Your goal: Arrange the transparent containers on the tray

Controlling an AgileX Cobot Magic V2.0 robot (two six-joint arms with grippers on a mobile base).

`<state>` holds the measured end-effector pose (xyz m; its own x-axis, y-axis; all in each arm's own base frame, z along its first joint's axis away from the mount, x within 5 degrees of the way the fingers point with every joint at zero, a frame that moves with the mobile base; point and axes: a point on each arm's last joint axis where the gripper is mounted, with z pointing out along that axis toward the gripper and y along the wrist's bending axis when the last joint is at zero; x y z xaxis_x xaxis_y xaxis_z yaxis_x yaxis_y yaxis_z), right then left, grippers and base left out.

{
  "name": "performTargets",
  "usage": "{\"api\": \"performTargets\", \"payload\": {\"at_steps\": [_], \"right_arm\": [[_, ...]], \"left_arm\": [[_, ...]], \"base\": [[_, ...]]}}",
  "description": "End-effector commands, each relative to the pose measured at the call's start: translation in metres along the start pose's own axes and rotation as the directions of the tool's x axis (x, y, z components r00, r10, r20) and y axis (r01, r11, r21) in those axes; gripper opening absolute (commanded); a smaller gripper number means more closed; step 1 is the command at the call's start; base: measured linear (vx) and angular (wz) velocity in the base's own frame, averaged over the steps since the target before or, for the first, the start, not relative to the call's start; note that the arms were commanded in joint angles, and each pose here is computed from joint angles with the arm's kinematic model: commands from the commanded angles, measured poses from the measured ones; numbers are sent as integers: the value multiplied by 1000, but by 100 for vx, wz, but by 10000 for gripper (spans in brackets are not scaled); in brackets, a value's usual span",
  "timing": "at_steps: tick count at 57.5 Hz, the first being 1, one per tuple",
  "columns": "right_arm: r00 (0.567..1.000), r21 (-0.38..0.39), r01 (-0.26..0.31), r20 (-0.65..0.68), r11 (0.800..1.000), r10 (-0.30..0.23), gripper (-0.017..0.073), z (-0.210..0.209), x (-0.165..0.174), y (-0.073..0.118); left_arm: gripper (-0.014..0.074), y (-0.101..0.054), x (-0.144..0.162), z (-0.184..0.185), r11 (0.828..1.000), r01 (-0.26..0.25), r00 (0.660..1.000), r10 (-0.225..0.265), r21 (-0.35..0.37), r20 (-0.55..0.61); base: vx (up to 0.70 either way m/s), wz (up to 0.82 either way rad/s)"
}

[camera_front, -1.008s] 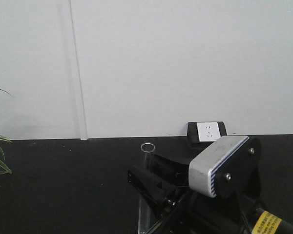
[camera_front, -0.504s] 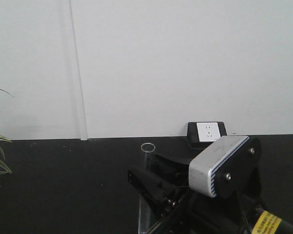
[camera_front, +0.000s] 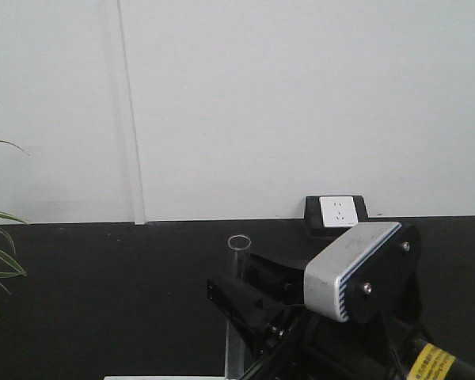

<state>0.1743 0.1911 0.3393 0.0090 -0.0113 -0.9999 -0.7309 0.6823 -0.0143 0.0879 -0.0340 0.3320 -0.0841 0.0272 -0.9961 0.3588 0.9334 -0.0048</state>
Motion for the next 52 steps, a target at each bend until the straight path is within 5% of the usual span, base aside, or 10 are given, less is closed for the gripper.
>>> {"api": "performTargets", "payload": {"at_steps": [1,52], "right_arm": [[991,5,17,134,1000,-17,230,-4,-24,-1],[991,5,17,136,1000,-17,230,-5,-24,-1]], "left_arm": [[167,-2,-16,-2,1000,2,994,-4,18,109],[167,-2,-16,-2,1000,2,994,-4,18,109]], "base": [[-9,2],[-17,7]]}}
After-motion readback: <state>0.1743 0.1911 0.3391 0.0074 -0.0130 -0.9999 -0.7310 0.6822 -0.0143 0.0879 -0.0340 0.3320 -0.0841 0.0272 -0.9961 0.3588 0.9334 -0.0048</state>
